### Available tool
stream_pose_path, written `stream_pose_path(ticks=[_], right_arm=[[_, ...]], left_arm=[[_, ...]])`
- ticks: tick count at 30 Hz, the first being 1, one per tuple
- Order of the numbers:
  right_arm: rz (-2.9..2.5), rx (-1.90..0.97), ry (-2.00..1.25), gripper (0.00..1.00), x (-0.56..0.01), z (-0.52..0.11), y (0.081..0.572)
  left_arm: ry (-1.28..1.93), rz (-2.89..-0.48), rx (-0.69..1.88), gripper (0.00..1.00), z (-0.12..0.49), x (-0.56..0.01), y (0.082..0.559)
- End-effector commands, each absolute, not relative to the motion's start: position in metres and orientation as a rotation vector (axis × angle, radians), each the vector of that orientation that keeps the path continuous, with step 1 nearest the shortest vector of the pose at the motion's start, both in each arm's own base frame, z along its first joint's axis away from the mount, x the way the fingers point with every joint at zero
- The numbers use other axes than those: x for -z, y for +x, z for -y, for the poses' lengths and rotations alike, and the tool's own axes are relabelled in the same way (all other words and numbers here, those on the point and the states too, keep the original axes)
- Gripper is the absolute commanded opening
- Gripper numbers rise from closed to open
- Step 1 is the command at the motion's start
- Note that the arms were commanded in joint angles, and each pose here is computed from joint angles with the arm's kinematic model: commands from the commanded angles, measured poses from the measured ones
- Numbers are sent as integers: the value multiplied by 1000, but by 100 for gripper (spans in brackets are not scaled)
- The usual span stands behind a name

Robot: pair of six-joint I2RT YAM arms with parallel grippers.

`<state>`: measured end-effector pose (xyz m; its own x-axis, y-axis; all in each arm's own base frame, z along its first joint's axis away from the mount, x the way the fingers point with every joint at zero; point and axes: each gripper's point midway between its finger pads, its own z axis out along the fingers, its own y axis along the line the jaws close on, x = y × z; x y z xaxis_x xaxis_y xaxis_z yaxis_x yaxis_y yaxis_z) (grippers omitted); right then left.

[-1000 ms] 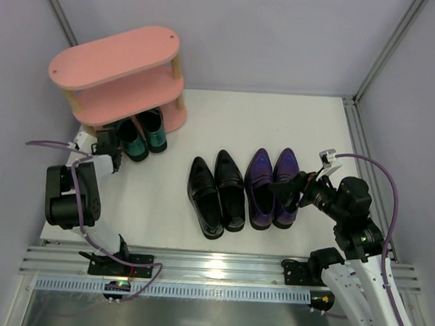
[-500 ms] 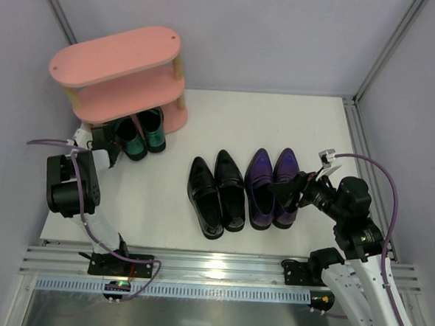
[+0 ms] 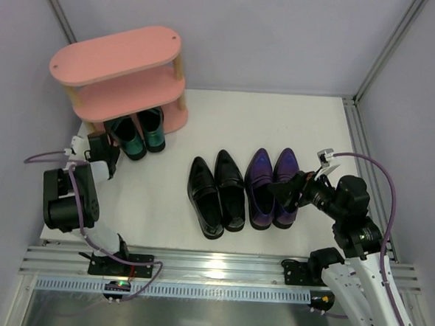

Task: Place and organize the shoes onto the shoe shelf

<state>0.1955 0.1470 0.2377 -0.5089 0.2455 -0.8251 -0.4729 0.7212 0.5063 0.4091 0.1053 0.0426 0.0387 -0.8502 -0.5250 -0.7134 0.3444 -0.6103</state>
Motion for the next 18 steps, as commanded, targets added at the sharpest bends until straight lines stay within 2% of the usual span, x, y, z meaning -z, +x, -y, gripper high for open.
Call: stream_pose_path(ticks=[1,7,11,18], right_arm=[[-1883,-912,-201,98,-244,-151,197],[-1880,-921,-209,98,-244,-153,197],[-1873,-923,-212,97,-246,-154,197],[-1877,-918,-208,97,-244,-152,195]], left_arm=[[-1407,-1491,257,0,-113,-93,410],[-1487,-1326,80,0,-139,-104,369],[-1500,-1340,92,0,-142,-90,386],[-1493,-1216,227,0,-144,-72,419]])
